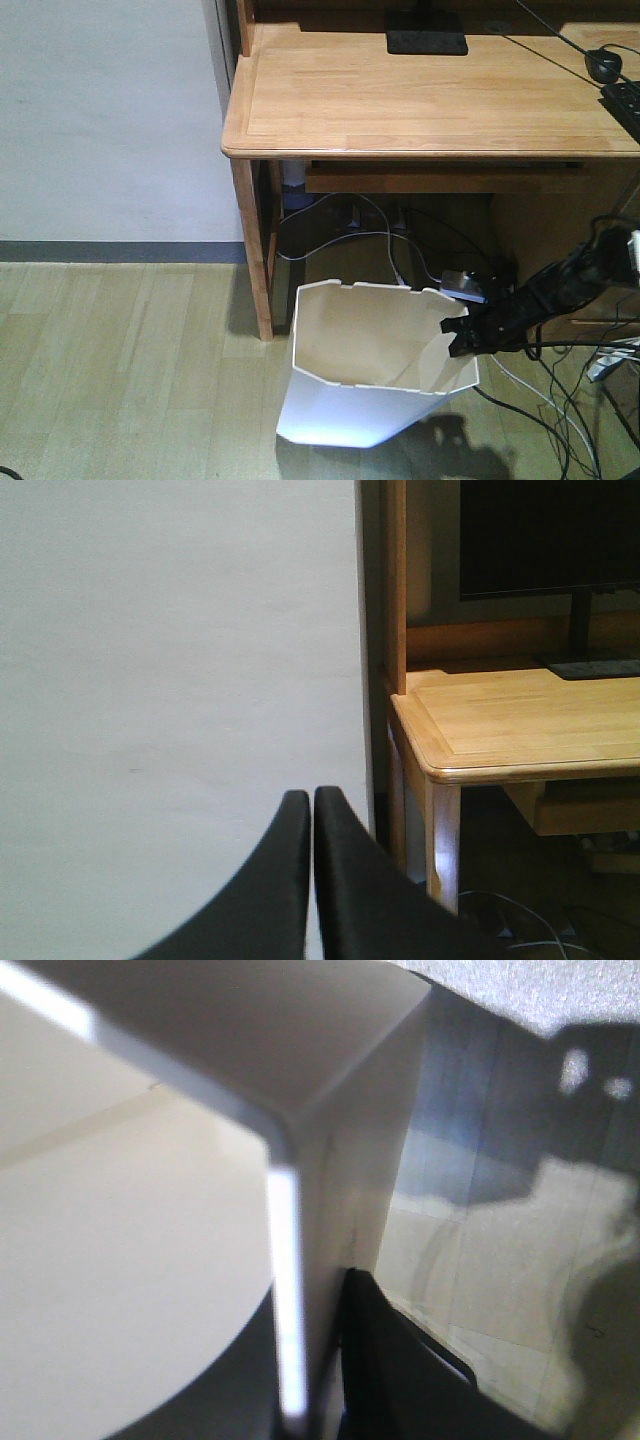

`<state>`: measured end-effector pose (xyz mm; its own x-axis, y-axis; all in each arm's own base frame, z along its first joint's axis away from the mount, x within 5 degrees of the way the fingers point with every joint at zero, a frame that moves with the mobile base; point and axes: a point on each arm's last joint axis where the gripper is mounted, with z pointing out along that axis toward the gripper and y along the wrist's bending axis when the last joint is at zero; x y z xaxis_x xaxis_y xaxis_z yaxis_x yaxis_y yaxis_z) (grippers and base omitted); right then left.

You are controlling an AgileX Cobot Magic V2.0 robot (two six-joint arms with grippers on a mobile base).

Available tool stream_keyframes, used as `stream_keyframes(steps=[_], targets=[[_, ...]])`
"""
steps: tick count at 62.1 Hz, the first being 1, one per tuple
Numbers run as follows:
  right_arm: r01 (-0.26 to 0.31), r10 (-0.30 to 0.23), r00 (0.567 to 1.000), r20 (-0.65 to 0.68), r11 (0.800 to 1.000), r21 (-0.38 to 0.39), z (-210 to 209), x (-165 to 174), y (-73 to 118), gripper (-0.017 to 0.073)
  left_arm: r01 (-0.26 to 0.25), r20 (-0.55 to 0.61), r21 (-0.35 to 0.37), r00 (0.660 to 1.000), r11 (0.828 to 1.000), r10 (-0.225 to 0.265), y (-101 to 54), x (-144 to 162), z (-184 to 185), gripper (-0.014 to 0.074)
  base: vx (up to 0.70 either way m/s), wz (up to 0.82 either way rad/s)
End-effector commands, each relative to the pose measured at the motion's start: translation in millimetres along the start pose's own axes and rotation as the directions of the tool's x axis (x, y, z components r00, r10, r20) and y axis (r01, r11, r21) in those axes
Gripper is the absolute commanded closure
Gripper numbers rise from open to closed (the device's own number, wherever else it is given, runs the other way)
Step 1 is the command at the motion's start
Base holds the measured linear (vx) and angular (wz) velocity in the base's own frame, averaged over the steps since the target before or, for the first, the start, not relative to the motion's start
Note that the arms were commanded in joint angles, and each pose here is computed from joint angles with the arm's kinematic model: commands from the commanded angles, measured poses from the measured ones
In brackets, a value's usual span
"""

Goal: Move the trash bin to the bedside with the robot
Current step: 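Grip the bin rim with the right gripper and lift it off the floor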

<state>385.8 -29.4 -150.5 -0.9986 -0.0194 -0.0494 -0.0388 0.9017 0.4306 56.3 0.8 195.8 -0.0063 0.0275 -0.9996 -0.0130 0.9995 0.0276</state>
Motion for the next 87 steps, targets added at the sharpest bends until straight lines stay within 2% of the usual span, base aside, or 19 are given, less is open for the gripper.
stream_keyframes(steps=[1, 17, 27, 30, 38, 46, 53, 60, 72, 87], targets=[[0.009, 0.002, 0.990, 0.143, 0.997, -0.074, -68, -19, 20.5, 0.0563, 0.023, 0.070, 0.008, 0.997, 1.000, -0.024, -0.4, -3, 0, 0.0600, 0.00, 0.00], [0.053, -0.043, 0.984, 0.172, 0.997, -0.058, -132, 17, 29.4, 0.0563, 0.023, 0.070, 0.008, 0.997, 1.000, -0.024, -0.4, -3, 0, 0.0600, 0.00, 0.00], [0.045, -0.031, 0.975, 0.222, 0.997, -0.060, -169, 40, 39.0, 0.0563, 0.023, 0.070, 0.008, 0.997, 1.000, -0.024, -0.4, -3, 0, 0.0600, 0.00, 0.00], [0.046, -0.027, 0.973, 0.230, 0.996, -0.078, -176, 50, 44.4, 0.0563, 0.023, 0.070, 0.008, 0.997, 1.000, -0.024, -0.4, -3, 0, 0.0600, 0.00, 0.00], [0.101, -0.073, 0.965, 0.251, 0.990, -0.102, -193, 71, 66.6, 0.0563, 0.023, 0.070, 0.008, 0.997, 1.000, -0.024, -0.4, -3, 0, 0.0600, 0.00, 0.00], [0.121, -0.087, 0.959, 0.272, 0.986, -0.112, -202, 90, 84.6, 0.0563, 0.023, 0.070, 0.008, 0.997, 1.000, -0.024, -0.4, -3, 0, 0.0600, 0.00, 0.00], [0.122, -0.086, 0.954, 0.287, 0.987, -0.109, -208, 98, 91.5, 0.0563, 0.023, 0.070, 0.008, 0.997, 1.000, -0.024, -0.4, -3, 0, 0.0600, 0.00, 0.00], [0.126, -0.085, 0.952, 0.294, 0.985, -0.121, -210, 99, 94.1, 0.0563, 0.023, 0.070, 0.008, 0.997, 1.000, -0.024, -0.4, -3, 0, 0.0600, 0.00, 0.00], [0.093, -0.036, 0.946, 0.324, 0.982, -0.163, -212, 96, 97.1, 0.0563, 0.023, 0.070, 0.008, 0.997, 1.000, -0.024, -0.4, -3, 0, 0.0600, 0.00, 0.00], [0.095, -0.036, 0.946, 0.323, 0.981, -0.168, -212, 96, 97.6, 0.0563, 0.023, 0.070, 0.008, 0.997, 1.000, -0.024, -0.4, -3, 0, 0.0600, 0.00, 0.00]])
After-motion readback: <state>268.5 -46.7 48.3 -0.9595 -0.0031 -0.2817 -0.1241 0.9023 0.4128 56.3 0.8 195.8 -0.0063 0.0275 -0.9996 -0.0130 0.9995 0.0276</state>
